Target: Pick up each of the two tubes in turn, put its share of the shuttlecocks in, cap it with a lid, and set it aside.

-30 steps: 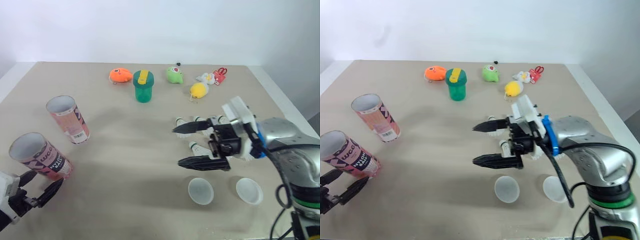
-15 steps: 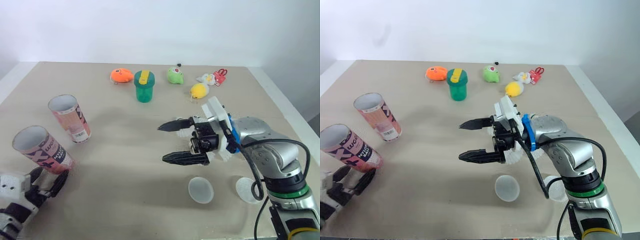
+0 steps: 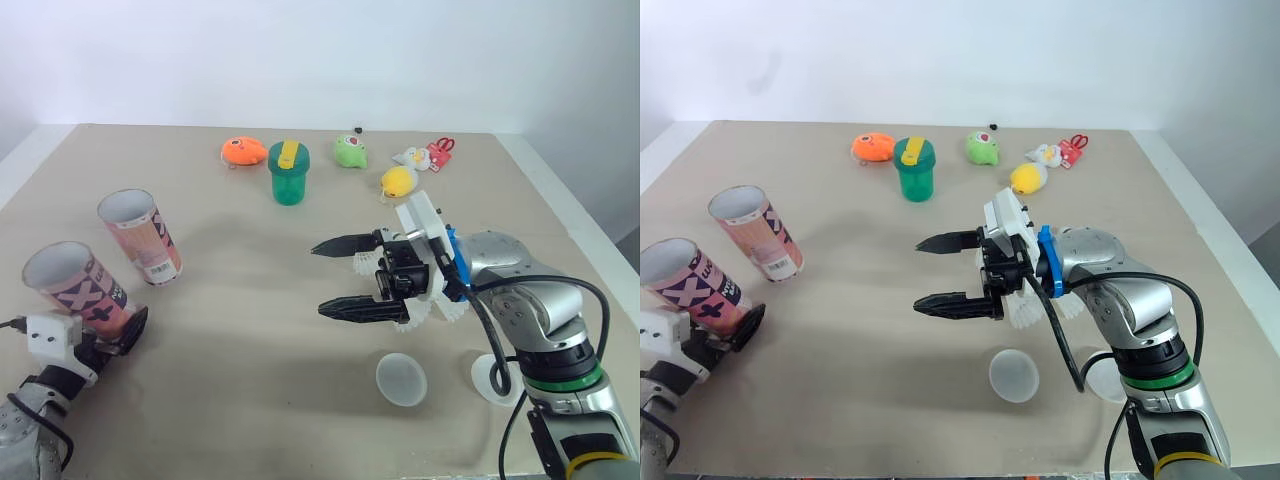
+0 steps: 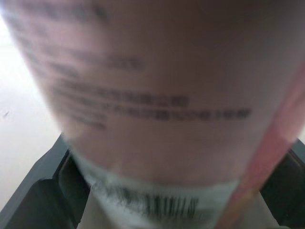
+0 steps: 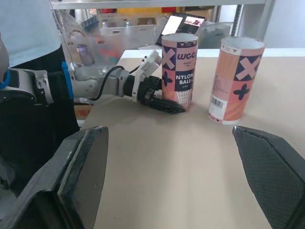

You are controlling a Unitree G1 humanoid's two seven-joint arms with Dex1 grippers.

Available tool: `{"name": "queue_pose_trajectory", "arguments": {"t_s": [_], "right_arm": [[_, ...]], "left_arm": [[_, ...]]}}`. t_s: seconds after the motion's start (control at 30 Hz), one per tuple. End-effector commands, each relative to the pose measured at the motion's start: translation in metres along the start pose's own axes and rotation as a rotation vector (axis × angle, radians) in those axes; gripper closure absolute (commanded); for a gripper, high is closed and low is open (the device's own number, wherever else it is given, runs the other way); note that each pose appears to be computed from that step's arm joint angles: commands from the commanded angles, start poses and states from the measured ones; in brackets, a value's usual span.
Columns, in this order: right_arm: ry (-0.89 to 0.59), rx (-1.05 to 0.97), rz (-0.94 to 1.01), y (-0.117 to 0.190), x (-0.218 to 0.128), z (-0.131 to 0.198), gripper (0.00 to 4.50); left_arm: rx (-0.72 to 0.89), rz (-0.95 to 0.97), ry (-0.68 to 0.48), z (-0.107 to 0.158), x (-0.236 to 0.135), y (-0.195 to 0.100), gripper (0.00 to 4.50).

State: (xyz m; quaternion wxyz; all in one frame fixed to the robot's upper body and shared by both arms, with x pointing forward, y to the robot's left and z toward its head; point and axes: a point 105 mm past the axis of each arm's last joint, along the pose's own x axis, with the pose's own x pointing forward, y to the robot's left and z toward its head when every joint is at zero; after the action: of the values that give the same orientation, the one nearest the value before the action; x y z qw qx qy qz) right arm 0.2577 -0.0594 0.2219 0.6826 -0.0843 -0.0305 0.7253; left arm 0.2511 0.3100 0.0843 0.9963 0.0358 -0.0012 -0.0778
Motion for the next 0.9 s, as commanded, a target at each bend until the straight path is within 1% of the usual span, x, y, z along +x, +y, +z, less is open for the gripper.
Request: {"name": "queue_pose_trajectory", "arguments": {"t_s": [0.03, 0.5, 0.6, 0.63, 0.9], "right_arm": [[-0.005, -0.037, -0.006, 0.0012, -0.0010, 0.0072, 0.04], [0.000, -0.029, -0.020, 0.0023, -0.0030, 0.0059, 0.04], [0.002, -0.027, -0.020, 0.0021, -0.0035, 0.0054, 0.00], [0.003, -0.026, -0.021, 0.0021, -0.0036, 0.0053, 0.00], [0.003, -0.010, -0.038, 0.0032, -0.0058, 0.0039, 0.00]], "left_arm": [[0.015, -0.002, 0.000, -0.0005, 0.0029, 0.0015, 0.00], [-0.042, 0.009, -0.039, -0.0020, 0.0114, -0.0015, 0.00], [-0.045, 0.011, -0.038, -0.0029, 0.0117, -0.0014, 0.71], [-0.045, 0.011, -0.034, -0.0036, 0.0118, -0.0012, 1.06], [-0.039, 0.011, -0.016, -0.0050, 0.0073, -0.0010, 1.06]]}}
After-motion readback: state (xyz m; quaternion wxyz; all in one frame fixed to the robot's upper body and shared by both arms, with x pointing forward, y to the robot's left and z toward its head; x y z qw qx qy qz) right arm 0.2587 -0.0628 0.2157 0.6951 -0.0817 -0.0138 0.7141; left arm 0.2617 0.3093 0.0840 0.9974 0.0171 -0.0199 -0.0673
